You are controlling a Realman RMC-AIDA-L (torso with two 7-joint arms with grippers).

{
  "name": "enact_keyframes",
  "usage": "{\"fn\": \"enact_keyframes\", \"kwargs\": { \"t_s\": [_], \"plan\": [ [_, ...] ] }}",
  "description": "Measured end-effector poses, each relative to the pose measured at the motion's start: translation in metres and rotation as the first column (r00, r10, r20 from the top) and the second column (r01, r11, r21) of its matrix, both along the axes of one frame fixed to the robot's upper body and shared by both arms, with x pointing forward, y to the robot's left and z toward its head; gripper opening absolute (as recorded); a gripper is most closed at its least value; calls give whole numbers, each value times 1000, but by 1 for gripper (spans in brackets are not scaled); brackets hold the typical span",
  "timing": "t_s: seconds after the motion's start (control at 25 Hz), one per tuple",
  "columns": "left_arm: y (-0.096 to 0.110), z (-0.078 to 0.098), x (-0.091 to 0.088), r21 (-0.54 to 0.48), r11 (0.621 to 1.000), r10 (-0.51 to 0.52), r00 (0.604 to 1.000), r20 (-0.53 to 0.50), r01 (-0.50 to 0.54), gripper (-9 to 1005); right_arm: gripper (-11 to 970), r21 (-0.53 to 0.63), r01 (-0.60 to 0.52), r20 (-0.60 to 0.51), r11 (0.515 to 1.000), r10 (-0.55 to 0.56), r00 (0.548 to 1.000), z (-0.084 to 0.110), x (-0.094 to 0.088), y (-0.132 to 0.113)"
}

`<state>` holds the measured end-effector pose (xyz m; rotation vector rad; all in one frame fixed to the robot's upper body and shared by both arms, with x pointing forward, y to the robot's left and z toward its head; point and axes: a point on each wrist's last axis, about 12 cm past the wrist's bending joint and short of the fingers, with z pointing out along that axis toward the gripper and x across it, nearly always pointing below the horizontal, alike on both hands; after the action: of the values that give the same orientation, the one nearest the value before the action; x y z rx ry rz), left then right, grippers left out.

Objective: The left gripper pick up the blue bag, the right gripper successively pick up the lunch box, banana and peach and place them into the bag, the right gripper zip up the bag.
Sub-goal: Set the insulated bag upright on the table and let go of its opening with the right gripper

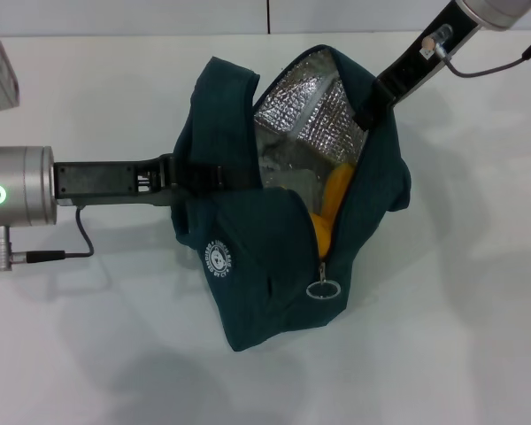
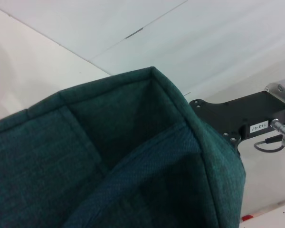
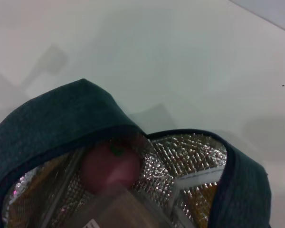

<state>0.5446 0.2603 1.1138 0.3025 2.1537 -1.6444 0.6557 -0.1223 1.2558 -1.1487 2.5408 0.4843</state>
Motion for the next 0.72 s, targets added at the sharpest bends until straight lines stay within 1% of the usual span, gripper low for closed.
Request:
{"fn": "enact_keyframes", "kwargs": {
  "t_s": [0.12, 0.24, 0.36, 0.56, 0.72],
  "plan": [
    [0, 0, 1, 0, 1000, -1, 1000, 1, 1, 56, 327, 0, -23, 1, 1000, 23, 1000, -2, -1, 0],
    [-2, 1, 1, -1, 1000, -4, 1000, 3, 4, 56, 237, 5, -29, -1, 1000, 29, 1000, -2, -3, 0],
    [-3, 1, 1, -3, 1000, -6, 1000, 4, 6, 57, 213, 22, -25, 22, 999, 25, 999, 3, -4, -3],
    [-10, 2, 4, -12, 1000, -21, 1000, 12, 21, 57, 174, 64, -17, 52, 998, 14, 999, 13, -10, -17],
    [-20, 3, 6, -23, 999, -41, 999, 13, 41, 56, 147, 75, -11, 61, 997, 6, 998, 14, -17, -28]
  ]
}}
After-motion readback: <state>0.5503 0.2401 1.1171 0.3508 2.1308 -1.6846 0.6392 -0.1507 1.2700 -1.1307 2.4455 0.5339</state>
